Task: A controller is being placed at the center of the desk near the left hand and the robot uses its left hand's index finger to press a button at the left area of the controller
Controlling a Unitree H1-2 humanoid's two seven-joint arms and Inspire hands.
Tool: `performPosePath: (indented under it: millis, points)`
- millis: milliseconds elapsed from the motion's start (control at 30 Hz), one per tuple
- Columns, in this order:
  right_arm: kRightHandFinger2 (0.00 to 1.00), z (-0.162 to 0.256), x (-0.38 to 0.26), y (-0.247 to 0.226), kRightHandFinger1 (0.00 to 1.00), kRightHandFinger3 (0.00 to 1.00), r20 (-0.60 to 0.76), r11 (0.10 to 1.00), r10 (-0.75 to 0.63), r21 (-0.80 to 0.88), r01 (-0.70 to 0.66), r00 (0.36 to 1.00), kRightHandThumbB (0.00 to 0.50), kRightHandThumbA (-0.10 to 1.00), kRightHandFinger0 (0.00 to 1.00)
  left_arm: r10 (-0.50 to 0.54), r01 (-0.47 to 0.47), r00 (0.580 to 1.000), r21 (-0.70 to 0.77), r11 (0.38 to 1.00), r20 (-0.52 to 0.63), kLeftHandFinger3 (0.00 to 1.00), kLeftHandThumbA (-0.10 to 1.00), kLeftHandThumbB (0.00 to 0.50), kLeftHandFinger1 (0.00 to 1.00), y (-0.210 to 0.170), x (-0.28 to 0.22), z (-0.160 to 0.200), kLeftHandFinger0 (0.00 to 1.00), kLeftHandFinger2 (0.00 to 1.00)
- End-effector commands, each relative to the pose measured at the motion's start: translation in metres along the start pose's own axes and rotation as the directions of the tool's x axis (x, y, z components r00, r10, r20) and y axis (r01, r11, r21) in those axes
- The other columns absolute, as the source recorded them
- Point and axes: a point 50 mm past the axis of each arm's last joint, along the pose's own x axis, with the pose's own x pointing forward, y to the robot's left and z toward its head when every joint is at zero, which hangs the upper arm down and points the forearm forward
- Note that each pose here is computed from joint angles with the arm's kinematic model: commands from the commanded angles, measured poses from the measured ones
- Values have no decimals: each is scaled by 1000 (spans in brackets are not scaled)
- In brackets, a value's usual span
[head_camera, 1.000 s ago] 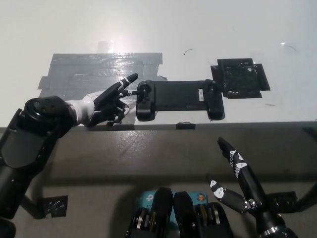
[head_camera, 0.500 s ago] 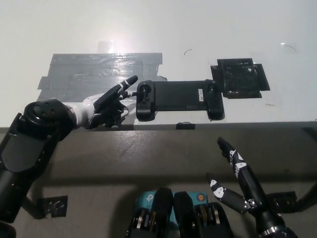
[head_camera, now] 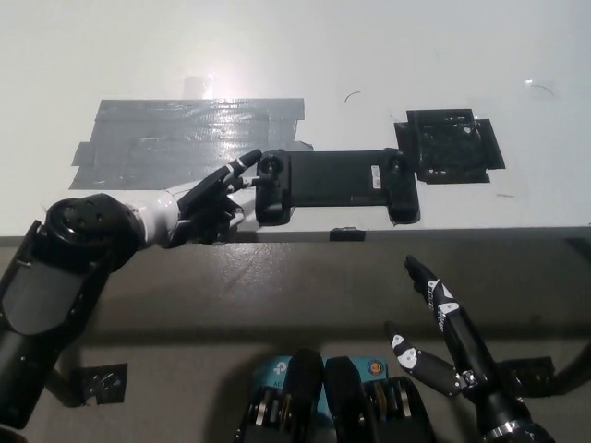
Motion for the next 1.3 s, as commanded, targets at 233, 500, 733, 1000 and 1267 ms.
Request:
performPosePath:
  millis: [233, 500, 733, 1000, 1267]
  points:
    - [1000, 11, 6, 0, 1000, 1000, 53, 1000, 10, -20, -9, 999, 266, 519, 1000, -66, 66, 998, -23, 998, 16, 1000, 1000, 357, 0, -13, -6, -8, 31, 44]
    - [1000, 10, 6, 0, 1000, 1000, 58, 1000, 12, -16, -11, 998, 271, 522, 997, -60, 58, 998, -83, 995, -31, 1000, 1000, 384, 0, -18, -5, -36, 0, 109]
    - [1000, 7, 4, 1, 1000, 1000, 50, 1000, 14, -13, -13, 999, 269, 513, 994, -52, 55, 997, -52, 997, 50, 1000, 1000, 379, 0, -13, -15, -13, 0, 87]
    - [1000, 6, 2, 3, 1000, 1000, 42, 1000, 22, -12, -21, 999, 265, 500, 993, -104, 101, 901, 31, 994, 420, 1000, 1000, 358, 2, -54, -82, 47, 23, 209]
    - [1000, -3, -10, 6, 1000, 1000, 11, 999, 34, 2, -34, 999, 266, 481, 993, 101, -3, 766, -153, 988, 635, 1000, 1000, 360, 5, -122, -156, 15, 299, 43]
